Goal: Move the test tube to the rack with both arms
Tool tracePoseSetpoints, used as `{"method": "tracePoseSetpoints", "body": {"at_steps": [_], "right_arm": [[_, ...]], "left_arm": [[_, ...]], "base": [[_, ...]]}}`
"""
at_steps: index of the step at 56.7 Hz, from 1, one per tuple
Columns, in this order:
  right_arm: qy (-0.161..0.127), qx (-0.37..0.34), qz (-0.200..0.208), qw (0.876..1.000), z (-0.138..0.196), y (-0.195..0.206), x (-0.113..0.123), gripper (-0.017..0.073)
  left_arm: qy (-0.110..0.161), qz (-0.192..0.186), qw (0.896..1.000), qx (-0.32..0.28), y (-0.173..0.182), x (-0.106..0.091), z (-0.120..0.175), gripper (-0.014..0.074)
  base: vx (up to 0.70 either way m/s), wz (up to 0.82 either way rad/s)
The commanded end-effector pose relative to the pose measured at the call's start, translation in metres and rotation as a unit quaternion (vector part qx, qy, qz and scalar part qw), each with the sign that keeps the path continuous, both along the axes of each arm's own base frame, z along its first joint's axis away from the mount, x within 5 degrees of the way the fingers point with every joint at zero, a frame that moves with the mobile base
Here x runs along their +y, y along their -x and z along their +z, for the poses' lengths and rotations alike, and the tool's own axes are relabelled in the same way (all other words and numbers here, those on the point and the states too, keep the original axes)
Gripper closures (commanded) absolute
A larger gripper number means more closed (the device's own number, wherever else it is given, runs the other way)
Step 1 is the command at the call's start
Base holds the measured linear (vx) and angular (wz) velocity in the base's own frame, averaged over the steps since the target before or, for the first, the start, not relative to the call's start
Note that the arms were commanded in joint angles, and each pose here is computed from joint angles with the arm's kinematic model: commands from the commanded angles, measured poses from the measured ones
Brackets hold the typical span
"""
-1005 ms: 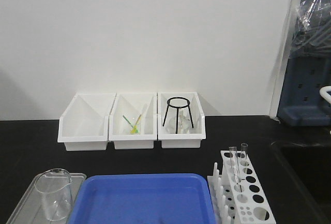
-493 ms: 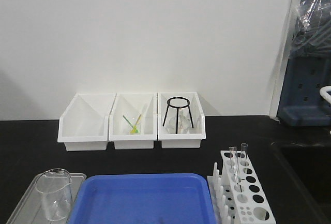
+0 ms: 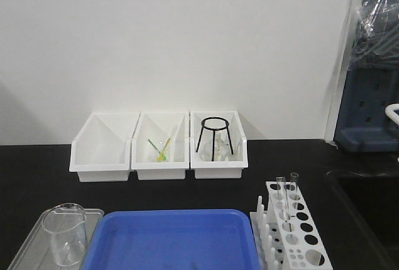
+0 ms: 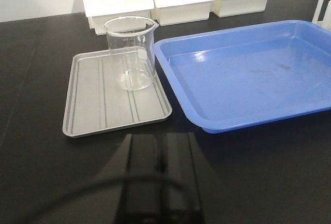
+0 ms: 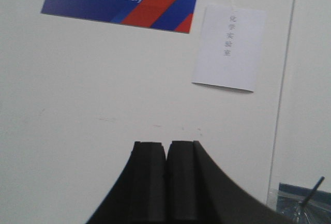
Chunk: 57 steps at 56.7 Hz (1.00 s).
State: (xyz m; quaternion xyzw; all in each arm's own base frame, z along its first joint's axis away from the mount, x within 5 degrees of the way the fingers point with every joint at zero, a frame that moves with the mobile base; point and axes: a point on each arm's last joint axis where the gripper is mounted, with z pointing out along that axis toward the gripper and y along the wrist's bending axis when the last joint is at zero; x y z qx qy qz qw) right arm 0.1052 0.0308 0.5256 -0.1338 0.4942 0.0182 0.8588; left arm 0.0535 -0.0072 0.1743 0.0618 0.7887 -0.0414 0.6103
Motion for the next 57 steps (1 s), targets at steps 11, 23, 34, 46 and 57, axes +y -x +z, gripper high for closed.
{"method": "tracePoseSetpoints", "body": {"at_steps": [11,23,34,46,57], "right_arm": [[0.025,-0.027,-0.075,0.997,0.008,0.002,-0.010,0.0570],[0.036,-0.004,-0.154,0.987,0.005,-0.004,-0.021,0.0570],[0.023,0.050,-0.207,0.977,-0.005,-0.020,-0.029,0.0570],[0.042,0.111,-0.233,0.965,-0.026,-0.038,-0.029,0.0570],[0.087,0.216,-0.169,0.958,-0.063,-0.046,-0.016,0.0570]], "left_arm": [[0.014,-0.001,0.998,-0.058,0.000,0.000,0.017,0.0435],[0.014,-0.001,0.998,-0.058,0.000,0.000,0.017,0.0435],[0.014,-0.001,0.998,-0.058,0.000,0.000,0.017,0.0435],[0.014,-0.001,0.998,-0.058,0.000,0.000,0.017,0.0435],[0.014,-0.001,0.998,-0.058,0.000,0.000,0.017,0.0435]], "base": [[0.00,0.00],[0.00,0.00],[0.00,0.00],[0.00,0.00],[0.00,0.00]]}}
